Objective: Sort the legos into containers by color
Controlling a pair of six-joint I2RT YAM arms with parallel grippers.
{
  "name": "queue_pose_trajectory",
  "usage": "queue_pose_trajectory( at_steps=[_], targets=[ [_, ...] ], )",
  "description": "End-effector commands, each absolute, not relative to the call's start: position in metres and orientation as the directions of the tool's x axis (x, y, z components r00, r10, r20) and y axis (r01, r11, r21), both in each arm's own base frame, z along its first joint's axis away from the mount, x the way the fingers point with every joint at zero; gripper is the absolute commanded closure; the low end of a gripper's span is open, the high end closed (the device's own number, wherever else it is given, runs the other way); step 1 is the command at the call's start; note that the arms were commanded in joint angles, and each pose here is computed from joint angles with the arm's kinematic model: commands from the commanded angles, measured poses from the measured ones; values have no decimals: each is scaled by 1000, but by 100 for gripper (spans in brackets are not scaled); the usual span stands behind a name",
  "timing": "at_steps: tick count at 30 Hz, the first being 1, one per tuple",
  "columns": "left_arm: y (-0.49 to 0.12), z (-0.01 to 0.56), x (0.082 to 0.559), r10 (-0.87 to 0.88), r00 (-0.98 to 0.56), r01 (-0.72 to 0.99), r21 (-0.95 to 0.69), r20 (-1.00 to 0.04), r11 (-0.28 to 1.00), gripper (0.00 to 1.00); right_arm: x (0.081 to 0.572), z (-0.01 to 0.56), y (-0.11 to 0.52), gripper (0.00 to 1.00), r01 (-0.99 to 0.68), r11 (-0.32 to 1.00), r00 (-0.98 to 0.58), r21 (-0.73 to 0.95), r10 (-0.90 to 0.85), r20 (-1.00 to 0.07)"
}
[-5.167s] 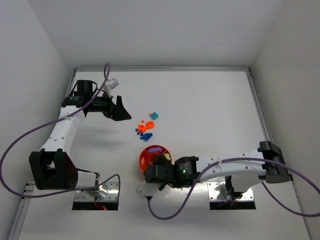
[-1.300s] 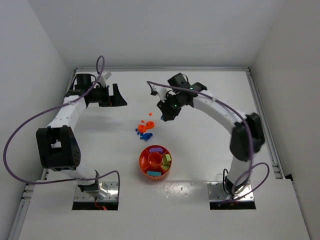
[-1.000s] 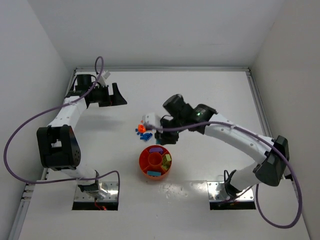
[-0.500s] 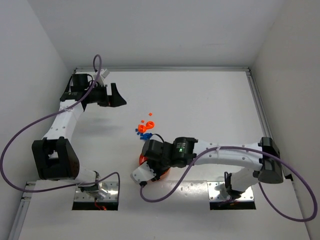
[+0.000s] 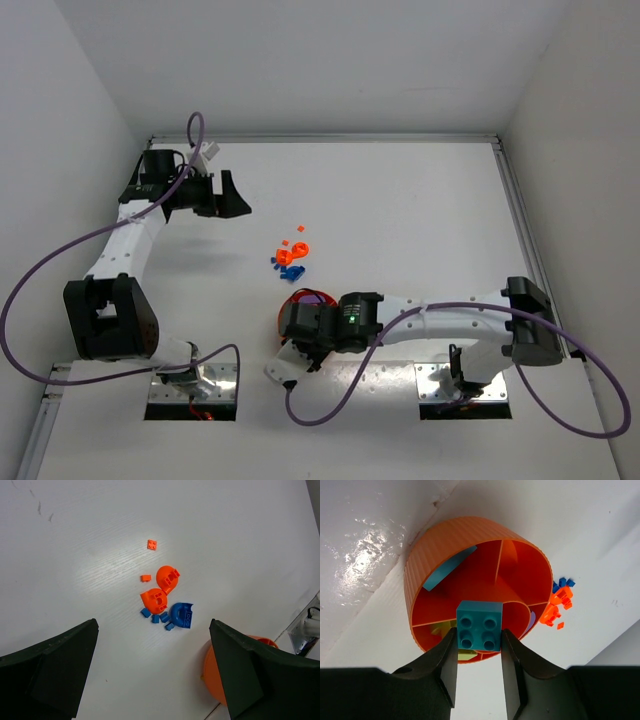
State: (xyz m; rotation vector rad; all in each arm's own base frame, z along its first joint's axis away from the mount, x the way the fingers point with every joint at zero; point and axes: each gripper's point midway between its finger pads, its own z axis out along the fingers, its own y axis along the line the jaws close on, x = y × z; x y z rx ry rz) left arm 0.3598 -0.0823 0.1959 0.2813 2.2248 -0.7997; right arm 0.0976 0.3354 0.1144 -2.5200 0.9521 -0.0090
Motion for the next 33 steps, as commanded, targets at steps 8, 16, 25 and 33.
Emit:
queue_pose_trajectory(
  at_steps=[8, 16, 25, 33],
  targets=[
    [-78, 192, 357, -29, -702, 425, -450, -712, 785, 0, 90, 120, 343, 64, -600, -678, 787, -425, -597, -160],
    [-77, 199, 352, -44, -664, 449, -446, -746, 774, 0, 82, 128, 345, 44, -588, -683, 799, -433, -575, -177],
    [-76, 215, 349, 61, -549, 543, -301, -833, 784, 0, 118, 168, 363, 46, -747, -416, 627, -519, -700, -342],
    [-103, 184, 341, 243, -550, 667, -245, -799, 704, 0, 257, 217, 318, 54, -887, 227, 97, -402, -759, -644]
  ],
)
